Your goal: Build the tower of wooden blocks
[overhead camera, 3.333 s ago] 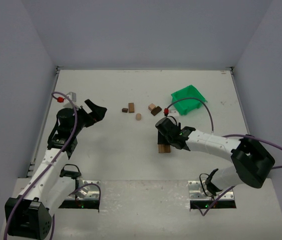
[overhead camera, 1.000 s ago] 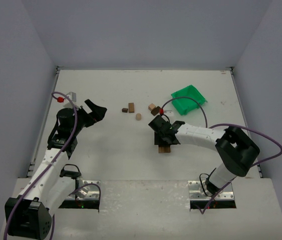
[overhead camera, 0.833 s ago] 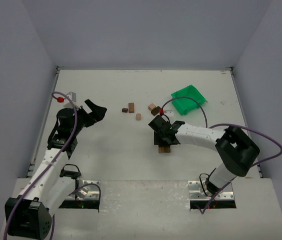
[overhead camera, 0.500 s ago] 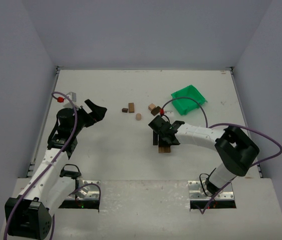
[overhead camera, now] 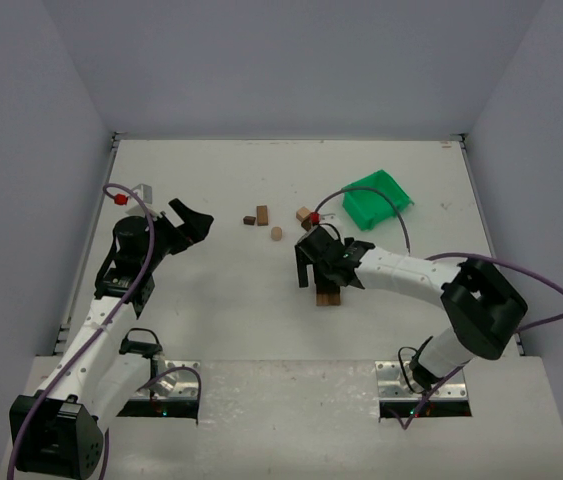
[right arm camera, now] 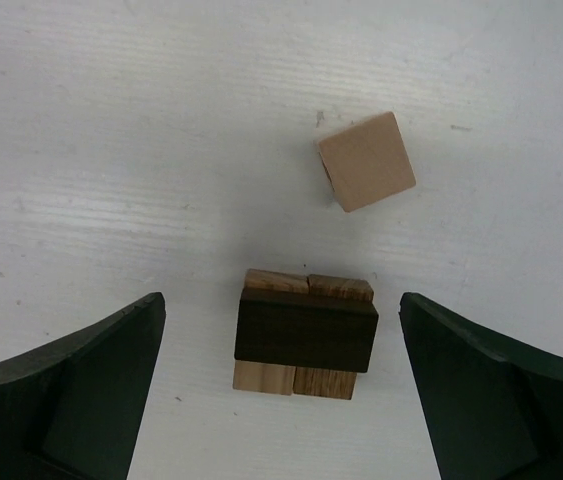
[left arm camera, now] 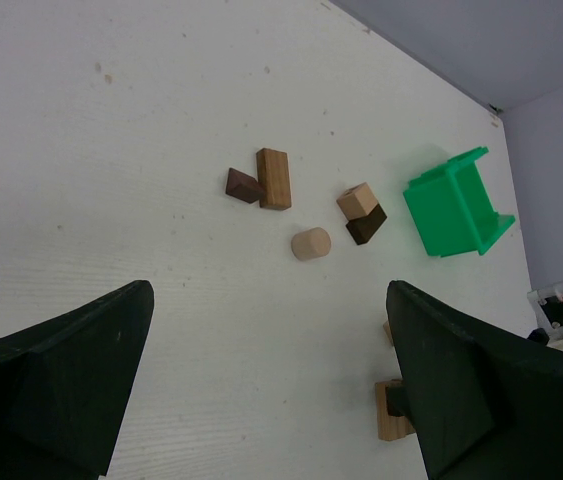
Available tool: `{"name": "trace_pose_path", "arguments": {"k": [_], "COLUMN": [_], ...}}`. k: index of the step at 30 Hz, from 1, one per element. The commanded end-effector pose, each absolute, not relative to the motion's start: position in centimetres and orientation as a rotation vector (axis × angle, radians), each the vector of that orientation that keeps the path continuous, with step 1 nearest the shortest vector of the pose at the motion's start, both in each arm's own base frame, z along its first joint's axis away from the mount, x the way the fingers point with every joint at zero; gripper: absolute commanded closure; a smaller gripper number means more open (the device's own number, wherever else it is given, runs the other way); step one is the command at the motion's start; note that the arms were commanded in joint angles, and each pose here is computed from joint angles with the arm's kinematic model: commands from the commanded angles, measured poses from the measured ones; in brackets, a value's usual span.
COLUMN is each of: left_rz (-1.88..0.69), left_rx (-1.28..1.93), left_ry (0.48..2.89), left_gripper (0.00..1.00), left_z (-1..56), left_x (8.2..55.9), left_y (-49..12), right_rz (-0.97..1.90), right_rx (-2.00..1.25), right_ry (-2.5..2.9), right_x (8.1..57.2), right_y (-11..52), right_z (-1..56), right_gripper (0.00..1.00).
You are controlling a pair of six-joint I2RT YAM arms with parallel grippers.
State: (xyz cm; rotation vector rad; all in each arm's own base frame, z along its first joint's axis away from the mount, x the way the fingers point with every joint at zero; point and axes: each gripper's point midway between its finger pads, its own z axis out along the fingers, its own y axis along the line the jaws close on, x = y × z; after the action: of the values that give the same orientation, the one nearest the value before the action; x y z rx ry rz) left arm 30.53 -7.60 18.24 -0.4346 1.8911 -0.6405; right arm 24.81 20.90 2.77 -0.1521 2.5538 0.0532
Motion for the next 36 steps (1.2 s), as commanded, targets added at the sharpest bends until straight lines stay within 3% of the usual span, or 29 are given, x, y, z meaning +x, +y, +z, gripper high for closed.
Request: {"name": "trace_pose_path", "arguments": {"k": [1,5,10,14,23,36], "left_rz": [-0.639,-0.629,-0.615,-0.598,-0.569,-0.562], "left_rx": [-0.406,-0.412,-0.419,-0.433,-0.455,-0.464], "left_ry": [1.826,1.825,1.826,1.831,1.837,1.844], "left_gripper": [0.00,0.00,0.00,0.00,0.00,0.00], "left_z": [19.9,19.9,19.8,19.6,19.3,19.0], "left_x": [30.9,30.9,31.0,31.2,31.4,31.6], "left_y": [-7.5,-7.3,-7.1,-6.8,-6.4,-6.3], "right_rz": [0.107,0.073,0.299,0.224,0.120,0.140], "right_rx": [-0.453,-0.607,-0.761,-0.942,-0.879,-0.804], "right_ry": [2.299,2.180,2.197,2.148,2.249,2.327], "right_x": [27.9,31.2,35.2,37.8,42.1,43.0], "right_y": [22.6,23.1,25.1,25.6,24.1,22.4], "right_z": [7.2,9.0,7.5,6.0,3.6,1.3], "right_gripper": [0.01,0.01,0.01,0.01,0.01,0.01]}}
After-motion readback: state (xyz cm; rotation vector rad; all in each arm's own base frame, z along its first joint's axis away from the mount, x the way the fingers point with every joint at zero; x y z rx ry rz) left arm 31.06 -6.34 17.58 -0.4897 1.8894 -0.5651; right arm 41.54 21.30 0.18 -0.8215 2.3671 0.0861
